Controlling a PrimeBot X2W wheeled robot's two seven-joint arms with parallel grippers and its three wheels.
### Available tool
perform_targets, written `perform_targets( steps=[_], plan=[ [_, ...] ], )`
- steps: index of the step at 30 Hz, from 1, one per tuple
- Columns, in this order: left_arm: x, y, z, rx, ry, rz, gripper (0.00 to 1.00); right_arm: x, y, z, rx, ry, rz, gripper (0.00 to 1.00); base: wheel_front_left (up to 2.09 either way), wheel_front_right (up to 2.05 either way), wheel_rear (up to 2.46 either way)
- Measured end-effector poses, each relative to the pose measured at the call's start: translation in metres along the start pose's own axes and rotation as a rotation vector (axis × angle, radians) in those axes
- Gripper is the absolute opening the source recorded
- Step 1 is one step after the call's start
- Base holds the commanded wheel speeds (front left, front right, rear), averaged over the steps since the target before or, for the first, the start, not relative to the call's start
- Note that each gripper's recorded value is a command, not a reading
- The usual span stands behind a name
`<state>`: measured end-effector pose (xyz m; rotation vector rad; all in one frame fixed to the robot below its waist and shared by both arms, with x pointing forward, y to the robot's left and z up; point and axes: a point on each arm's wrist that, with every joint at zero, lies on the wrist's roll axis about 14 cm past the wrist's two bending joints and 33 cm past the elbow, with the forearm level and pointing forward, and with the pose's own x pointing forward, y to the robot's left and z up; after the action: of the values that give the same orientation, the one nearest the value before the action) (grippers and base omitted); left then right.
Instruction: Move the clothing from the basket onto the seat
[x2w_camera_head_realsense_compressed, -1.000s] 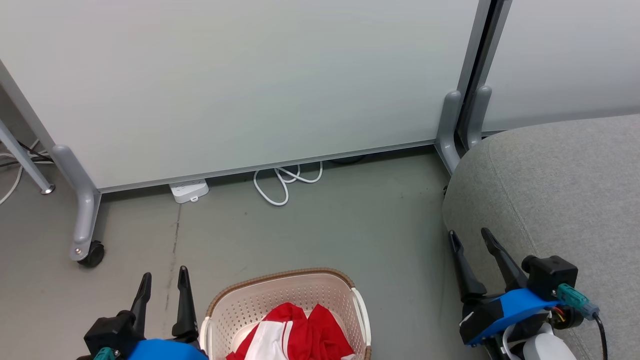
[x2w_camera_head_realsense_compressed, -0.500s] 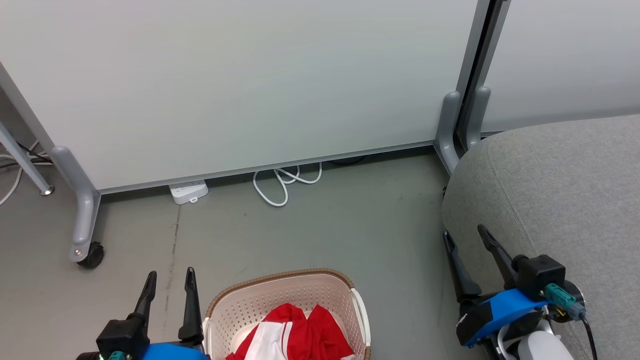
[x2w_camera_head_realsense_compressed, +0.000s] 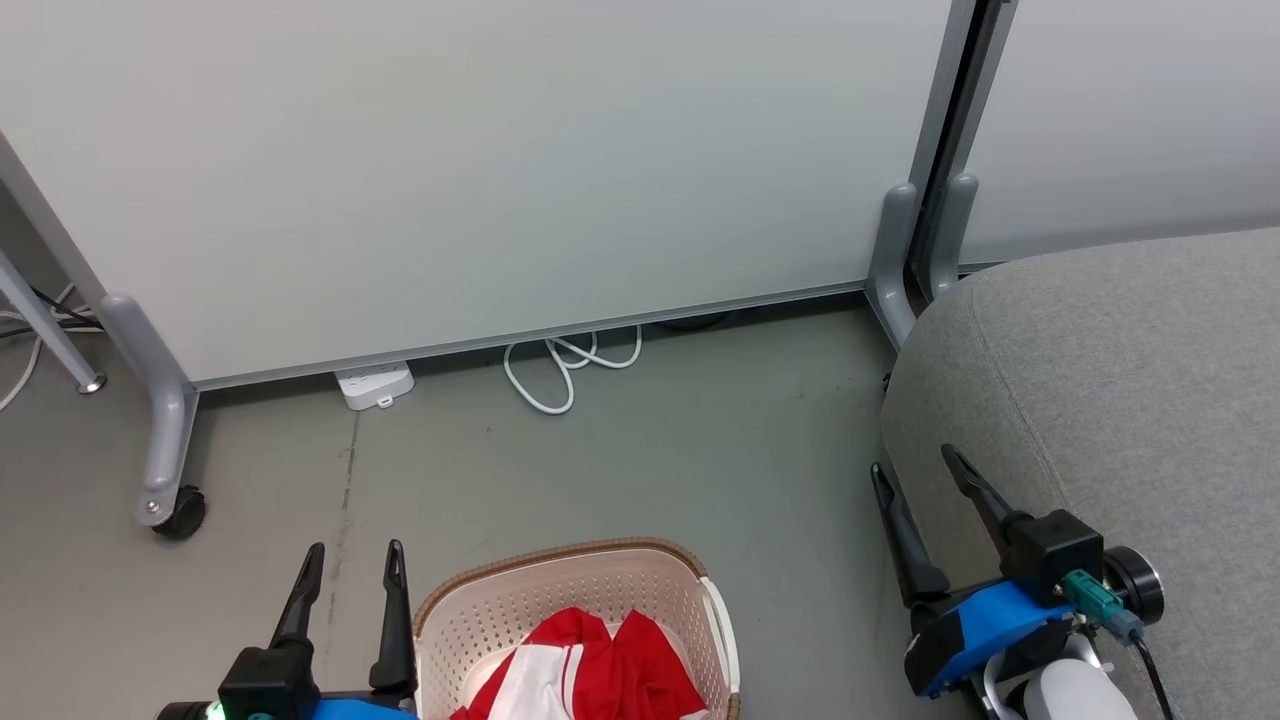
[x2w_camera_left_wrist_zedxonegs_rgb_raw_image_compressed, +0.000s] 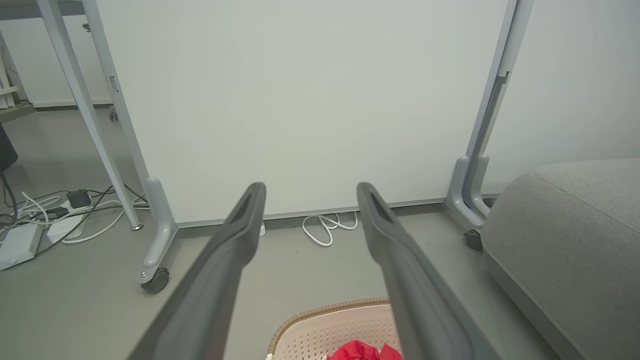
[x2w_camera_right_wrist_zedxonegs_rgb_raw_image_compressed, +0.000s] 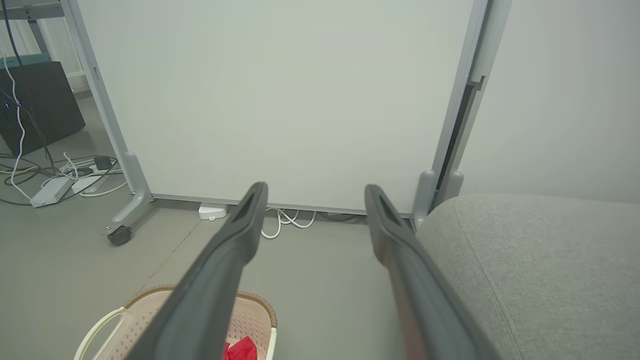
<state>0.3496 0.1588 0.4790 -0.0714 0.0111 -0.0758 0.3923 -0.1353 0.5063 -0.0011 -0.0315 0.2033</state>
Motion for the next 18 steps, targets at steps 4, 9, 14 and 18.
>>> perform_targets(
  steps=[4,9,14,18],
  plan=[
    [0.0,0.0,0.0,0.005,-0.001,0.001,1.0,0.0,0.001,0.0,-0.004,0.0,0.004,1.0,0.0,0.0,0.0],
    [0.0,0.0,0.0,0.006,0.0,0.002,1.0,0.0,0.001,-0.001,-0.004,0.002,0.004,1.0,0.0,0.0,0.0],
    [0.0,-0.001,-0.003,0.0,0.012,0.0,1.0,0.0,0.002,-0.002,-0.002,0.004,0.006,1.0,0.0,0.0,0.0],
    [0.003,-0.009,-0.019,-0.021,0.079,-0.039,1.0,0.006,0.002,0.001,0.0,-0.003,0.011,1.0,0.0,0.0,0.0]
  ],
)
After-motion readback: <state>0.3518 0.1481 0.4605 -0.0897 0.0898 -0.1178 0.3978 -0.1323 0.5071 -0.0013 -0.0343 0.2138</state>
